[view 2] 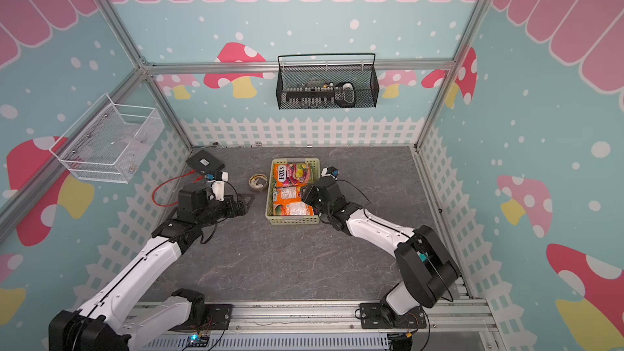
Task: Put the candies in the basket
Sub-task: Place the candy in the basket, then move the candy to the center of the board.
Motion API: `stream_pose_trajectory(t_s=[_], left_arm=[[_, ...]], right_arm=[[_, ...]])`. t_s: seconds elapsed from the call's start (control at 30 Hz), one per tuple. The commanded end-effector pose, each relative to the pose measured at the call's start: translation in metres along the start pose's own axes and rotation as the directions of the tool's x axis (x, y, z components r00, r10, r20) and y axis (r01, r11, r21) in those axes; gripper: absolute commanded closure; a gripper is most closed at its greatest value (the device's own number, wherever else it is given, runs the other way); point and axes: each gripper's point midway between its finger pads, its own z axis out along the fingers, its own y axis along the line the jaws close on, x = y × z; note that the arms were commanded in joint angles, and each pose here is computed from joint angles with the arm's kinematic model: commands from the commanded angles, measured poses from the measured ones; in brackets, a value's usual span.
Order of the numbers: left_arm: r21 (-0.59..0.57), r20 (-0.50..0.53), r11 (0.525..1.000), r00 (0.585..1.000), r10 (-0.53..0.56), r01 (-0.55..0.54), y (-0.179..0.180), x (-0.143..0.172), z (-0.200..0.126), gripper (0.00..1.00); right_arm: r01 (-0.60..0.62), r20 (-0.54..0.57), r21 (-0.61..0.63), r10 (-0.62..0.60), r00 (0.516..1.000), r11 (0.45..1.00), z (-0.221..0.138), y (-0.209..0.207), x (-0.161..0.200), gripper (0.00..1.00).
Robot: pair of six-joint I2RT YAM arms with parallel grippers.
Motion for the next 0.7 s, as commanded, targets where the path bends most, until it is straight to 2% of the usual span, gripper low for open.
stream_pose_trajectory(t_s=[0.0,0.1,0.23,0.27,0.33,0.43,0.5,0.6,0.67], left_arm=[[-0.054,0.072,0.997,0.996,-0.055,0.059,0.011,-0.015,-0.011,0.01],[-0.022,0.080,0.995,0.992,-0.094,0.096,0.008,-0.017,-0.018,0.01],[0.129,0.021,0.988,0.996,-0.087,0.084,-0.018,-0.009,-0.020,0.01],[0.163,0.002,0.983,0.996,-0.085,0.084,-0.023,-0.006,-0.020,0.01],[0.236,-0.045,0.967,0.995,-0.089,0.097,-0.036,0.002,-0.020,0.01],[0.312,-0.107,0.941,0.989,-0.102,0.131,-0.050,0.015,-0.021,0.02],[0.355,-0.144,0.924,0.985,-0.093,0.139,-0.064,0.025,-0.021,0.04],[0.397,-0.172,0.911,0.984,-0.044,0.110,-0.087,0.037,-0.023,0.06],[0.411,-0.174,0.908,0.985,-0.012,0.084,-0.098,0.043,-0.024,0.07]], right_arm=[[0.066,-0.020,0.087,-0.064,0.998,0.994,-0.023,-0.015,0.000,0.39],[0.080,-0.025,0.209,-0.077,0.997,0.975,-0.048,-0.037,-0.002,0.29],[0.030,-0.036,0.379,-0.017,0.999,0.925,-0.085,-0.080,0.004,0.06],[-0.003,-0.034,0.432,0.020,0.999,0.902,-0.093,-0.095,0.006,0.02],[-0.069,-0.025,0.516,0.095,0.995,0.854,-0.110,-0.124,0.010,0.01],[-0.154,0.022,0.669,0.187,0.982,0.727,-0.138,-0.175,0.014,0.01],[-0.229,0.093,0.779,0.254,0.963,0.584,-0.165,-0.210,0.017,0.01],[-0.323,0.220,0.848,0.275,0.936,0.421,-0.200,-0.244,0.012,0.02],[-0.402,0.320,0.849,0.272,0.908,0.344,-0.221,-0.259,0.007,0.01]])
